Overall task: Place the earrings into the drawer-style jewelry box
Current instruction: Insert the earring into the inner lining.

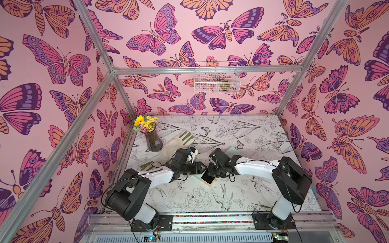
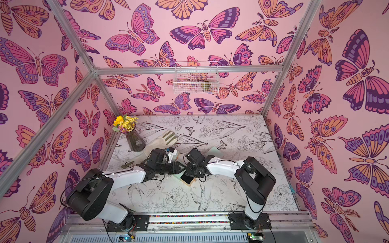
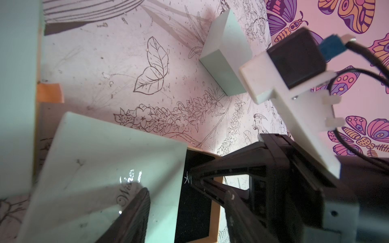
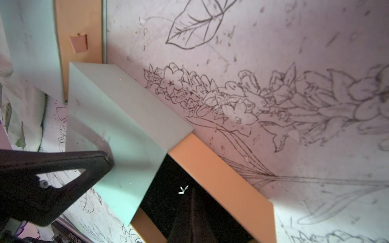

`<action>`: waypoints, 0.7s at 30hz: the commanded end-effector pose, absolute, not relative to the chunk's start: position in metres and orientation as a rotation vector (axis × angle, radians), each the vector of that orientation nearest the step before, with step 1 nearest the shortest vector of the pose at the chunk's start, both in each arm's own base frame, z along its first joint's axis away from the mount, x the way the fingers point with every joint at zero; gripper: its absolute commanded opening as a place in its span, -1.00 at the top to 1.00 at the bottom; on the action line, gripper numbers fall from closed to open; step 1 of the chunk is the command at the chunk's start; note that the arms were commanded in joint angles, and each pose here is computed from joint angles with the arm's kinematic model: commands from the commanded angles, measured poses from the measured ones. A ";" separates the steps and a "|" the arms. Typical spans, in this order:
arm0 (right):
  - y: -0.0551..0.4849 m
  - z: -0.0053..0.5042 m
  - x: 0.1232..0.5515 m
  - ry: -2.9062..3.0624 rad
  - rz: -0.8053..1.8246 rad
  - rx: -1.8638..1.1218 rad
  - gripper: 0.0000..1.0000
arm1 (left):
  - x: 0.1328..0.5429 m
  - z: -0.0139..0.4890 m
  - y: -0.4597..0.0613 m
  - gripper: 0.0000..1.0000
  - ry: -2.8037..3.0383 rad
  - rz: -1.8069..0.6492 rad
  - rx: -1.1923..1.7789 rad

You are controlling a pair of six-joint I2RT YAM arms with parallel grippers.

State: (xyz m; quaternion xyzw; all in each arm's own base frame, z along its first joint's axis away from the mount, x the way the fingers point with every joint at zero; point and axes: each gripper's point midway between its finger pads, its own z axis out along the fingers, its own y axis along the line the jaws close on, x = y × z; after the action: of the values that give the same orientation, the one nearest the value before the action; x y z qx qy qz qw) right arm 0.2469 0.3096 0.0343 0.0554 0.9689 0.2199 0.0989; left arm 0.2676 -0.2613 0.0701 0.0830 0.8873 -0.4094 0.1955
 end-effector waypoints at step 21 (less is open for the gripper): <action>0.209 0.085 0.212 2.731 0.302 -0.108 0.84 | 0.228 0.107 -0.264 -0.24 2.498 -1.017 0.411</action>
State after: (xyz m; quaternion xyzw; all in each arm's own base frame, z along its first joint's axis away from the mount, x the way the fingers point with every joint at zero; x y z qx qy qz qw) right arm 0.2340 0.2470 0.1019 -0.0211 0.9573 0.1836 0.2221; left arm 0.2483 -0.2702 0.1221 0.1321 0.8790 -0.3977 0.2274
